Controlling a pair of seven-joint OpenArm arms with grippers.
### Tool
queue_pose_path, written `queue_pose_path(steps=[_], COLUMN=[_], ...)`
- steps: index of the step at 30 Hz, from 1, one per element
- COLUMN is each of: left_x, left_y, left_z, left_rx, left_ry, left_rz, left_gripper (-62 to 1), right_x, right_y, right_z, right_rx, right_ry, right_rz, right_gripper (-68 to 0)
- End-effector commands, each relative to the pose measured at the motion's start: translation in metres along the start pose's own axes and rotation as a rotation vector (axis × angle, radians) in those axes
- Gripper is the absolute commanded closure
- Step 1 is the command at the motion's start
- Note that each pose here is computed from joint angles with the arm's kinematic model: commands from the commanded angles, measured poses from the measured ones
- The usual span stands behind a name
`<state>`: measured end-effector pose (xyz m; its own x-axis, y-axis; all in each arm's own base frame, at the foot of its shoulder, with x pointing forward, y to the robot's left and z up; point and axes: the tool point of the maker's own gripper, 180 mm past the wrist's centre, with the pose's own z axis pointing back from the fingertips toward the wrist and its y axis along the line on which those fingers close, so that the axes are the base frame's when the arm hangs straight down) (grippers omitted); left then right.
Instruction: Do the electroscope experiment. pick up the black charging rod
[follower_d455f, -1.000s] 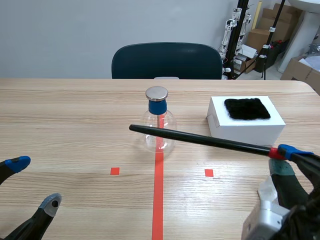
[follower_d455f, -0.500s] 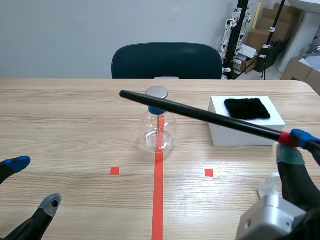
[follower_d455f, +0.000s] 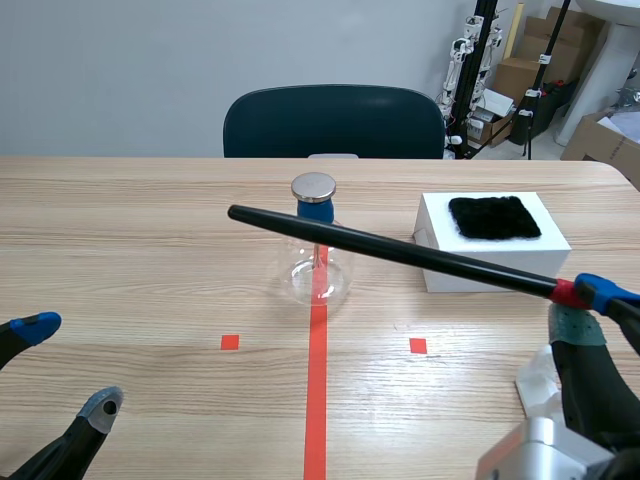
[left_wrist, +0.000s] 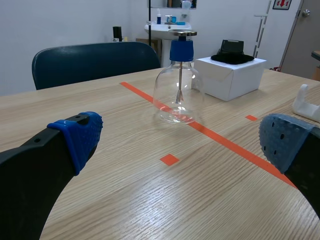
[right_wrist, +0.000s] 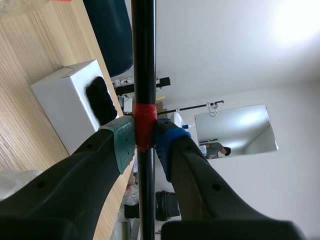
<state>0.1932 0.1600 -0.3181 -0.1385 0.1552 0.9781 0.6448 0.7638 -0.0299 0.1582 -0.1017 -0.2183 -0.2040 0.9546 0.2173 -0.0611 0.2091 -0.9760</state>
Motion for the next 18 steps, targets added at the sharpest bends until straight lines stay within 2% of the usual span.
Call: queue_pose_path(steps=[1,7,11,18], left_x=[0.01,0.01,0.01,0.01], left_y=[0.003,0.003,0.003,0.003], left_z=[-0.004,-0.004,-0.004,-0.004], left_rx=[-0.006,-0.006,-0.006,-0.006], left_ry=[-0.037,-0.037,-0.037,-0.037], left_rz=[-0.016,-0.016,-0.016,-0.016], left_gripper=[-62.3,-62.3,-62.3,-62.3], right_x=[0.0,-0.004,-0.009,-0.015], right_y=[-0.01,-0.006,0.003,0.001], right_z=[-0.004,-0.004,-0.004,-0.005], right_rx=[-0.037,-0.015,0.046,0.039], right_ry=[0.001,0.022,0.021,0.045], right_rz=[0.002,0.005,0.042,0.05], right_gripper=[0.1,0.1,0.1,0.1])
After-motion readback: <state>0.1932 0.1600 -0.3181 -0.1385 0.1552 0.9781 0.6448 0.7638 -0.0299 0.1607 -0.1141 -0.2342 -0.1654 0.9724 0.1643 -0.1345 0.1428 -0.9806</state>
